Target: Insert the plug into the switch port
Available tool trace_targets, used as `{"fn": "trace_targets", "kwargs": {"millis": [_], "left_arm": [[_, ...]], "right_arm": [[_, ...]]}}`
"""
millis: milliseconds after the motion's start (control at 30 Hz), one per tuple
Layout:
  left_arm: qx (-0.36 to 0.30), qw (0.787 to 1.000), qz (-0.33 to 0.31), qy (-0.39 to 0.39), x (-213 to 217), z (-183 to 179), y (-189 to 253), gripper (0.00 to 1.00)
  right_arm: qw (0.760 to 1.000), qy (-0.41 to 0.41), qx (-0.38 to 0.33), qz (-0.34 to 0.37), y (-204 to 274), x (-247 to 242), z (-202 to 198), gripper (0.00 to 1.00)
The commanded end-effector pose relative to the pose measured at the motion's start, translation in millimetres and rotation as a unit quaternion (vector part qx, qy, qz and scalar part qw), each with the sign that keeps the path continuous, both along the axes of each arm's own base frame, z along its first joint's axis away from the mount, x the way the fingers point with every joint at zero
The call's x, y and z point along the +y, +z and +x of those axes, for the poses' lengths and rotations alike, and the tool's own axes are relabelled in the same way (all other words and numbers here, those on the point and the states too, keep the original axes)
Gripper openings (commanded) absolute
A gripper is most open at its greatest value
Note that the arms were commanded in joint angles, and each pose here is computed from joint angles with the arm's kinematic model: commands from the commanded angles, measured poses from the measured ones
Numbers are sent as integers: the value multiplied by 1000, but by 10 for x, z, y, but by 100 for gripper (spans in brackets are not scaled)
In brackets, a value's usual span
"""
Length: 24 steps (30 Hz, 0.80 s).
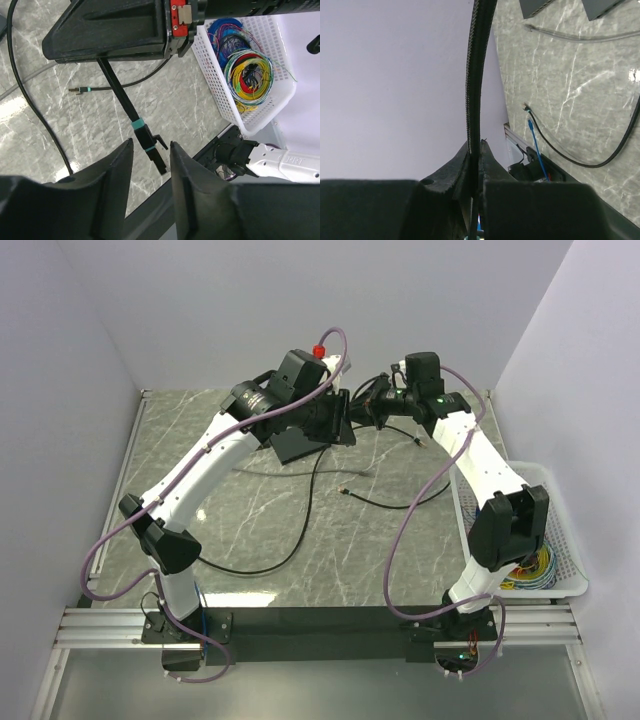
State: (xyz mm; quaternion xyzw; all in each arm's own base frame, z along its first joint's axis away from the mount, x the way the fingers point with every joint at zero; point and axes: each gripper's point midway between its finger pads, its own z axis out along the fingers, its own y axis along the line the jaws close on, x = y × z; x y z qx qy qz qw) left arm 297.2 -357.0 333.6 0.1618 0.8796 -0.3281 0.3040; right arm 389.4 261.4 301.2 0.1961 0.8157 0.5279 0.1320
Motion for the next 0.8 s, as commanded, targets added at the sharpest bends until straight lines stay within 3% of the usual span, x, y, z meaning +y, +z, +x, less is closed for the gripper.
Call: {"fn": "trace_targets", "kwargs": {"millis": [0, 133, 200, 333, 367, 533, 600, 633, 667, 767], "left_arm": [[-2, 1000, -10, 2, -27, 15, 37, 42], [-2, 1000, -12, 5, -23, -6, 52, 43], [-1, 1000, -10, 9, -15, -1, 41, 39], [2, 1000, -10, 6, -26, -22, 33, 14], [2, 1000, -10, 6, -24, -24, 37, 1], [-1, 999, -35, 5, 34, -18, 190, 0], [29, 997, -65, -17, 34, -74, 243, 0], [39, 996, -74, -19, 64, -79, 261, 0], [58, 994, -88, -22, 152, -67, 276, 1], [100, 987, -126, -4, 380, 9, 321, 0]], "right_arm": [[999, 18, -45, 25, 343, 34, -132, 0], [998, 19, -47, 23, 346, 29, -141, 0], [999, 19, -45, 23, 335, 29, -144, 0], [999, 19, -46, 23, 338, 20, -154, 0], [998, 20, -49, 24, 349, 23, -154, 0], [997, 29, -73, 26, 397, 4, -185, 0], [996, 25, -88, -4, 383, -89, -173, 0], [995, 12, -94, -31, 356, -187, -119, 6], [989, 18, -125, -73, 318, -268, -102, 26], [966, -15, -170, -196, 396, -593, -61, 69]]}}
